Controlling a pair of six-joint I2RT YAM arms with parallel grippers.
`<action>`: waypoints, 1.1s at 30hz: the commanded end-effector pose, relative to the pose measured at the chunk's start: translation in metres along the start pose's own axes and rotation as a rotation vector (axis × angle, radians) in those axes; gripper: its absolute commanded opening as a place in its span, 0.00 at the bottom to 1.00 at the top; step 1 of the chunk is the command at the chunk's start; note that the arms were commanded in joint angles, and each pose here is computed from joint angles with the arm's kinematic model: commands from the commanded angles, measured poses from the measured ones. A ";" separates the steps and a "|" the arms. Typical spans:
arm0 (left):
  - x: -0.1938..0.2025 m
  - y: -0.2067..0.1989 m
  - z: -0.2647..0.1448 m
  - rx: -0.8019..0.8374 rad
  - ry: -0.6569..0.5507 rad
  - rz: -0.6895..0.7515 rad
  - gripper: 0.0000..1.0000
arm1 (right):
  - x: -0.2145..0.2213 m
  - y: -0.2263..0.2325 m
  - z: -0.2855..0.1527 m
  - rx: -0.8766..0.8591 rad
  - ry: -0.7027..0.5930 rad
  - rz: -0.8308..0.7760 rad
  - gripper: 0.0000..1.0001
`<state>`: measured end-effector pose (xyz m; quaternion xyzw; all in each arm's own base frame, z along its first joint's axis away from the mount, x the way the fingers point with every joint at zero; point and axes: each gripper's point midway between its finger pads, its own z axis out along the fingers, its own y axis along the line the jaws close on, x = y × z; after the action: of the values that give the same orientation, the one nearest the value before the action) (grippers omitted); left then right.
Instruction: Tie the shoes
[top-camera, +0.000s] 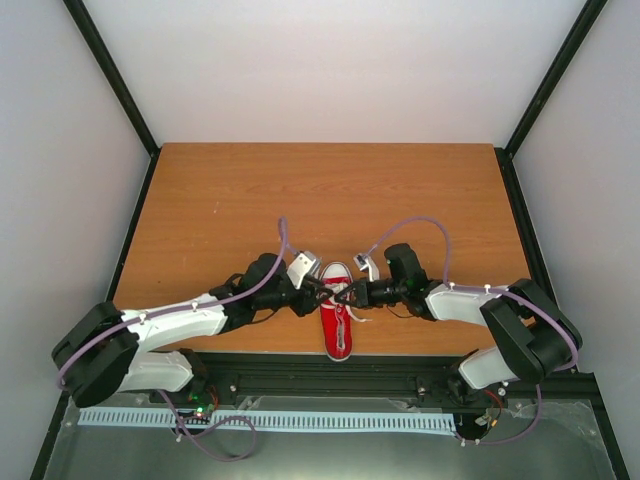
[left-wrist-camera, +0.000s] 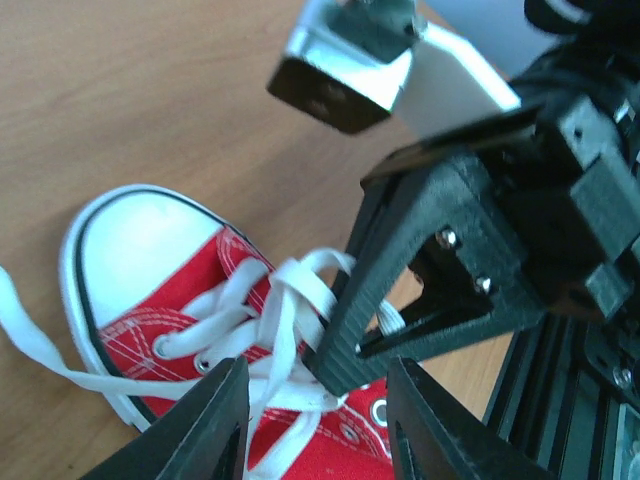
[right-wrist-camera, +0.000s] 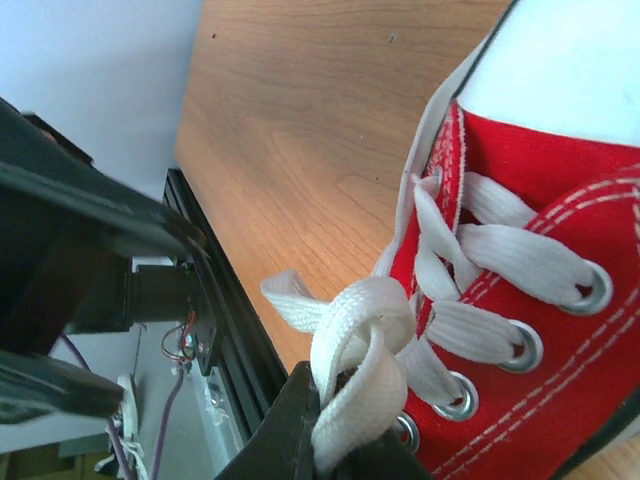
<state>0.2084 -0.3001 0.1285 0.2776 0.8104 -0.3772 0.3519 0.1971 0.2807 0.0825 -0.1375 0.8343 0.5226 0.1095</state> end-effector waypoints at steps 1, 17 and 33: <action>0.007 -0.015 0.009 0.071 0.014 0.053 0.40 | -0.016 0.012 -0.001 -0.023 -0.044 0.050 0.04; 0.024 -0.019 0.018 0.090 0.060 0.078 0.35 | -0.025 0.005 -0.007 0.000 -0.092 0.123 0.09; 0.023 0.000 0.032 -0.054 0.031 0.123 0.36 | -0.025 0.010 -0.009 -0.032 -0.084 0.142 0.08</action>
<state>0.1948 -0.3139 0.0801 0.3201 0.8248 -0.3356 0.3234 0.2126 0.2779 0.0888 -0.0492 0.8404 0.5325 0.0878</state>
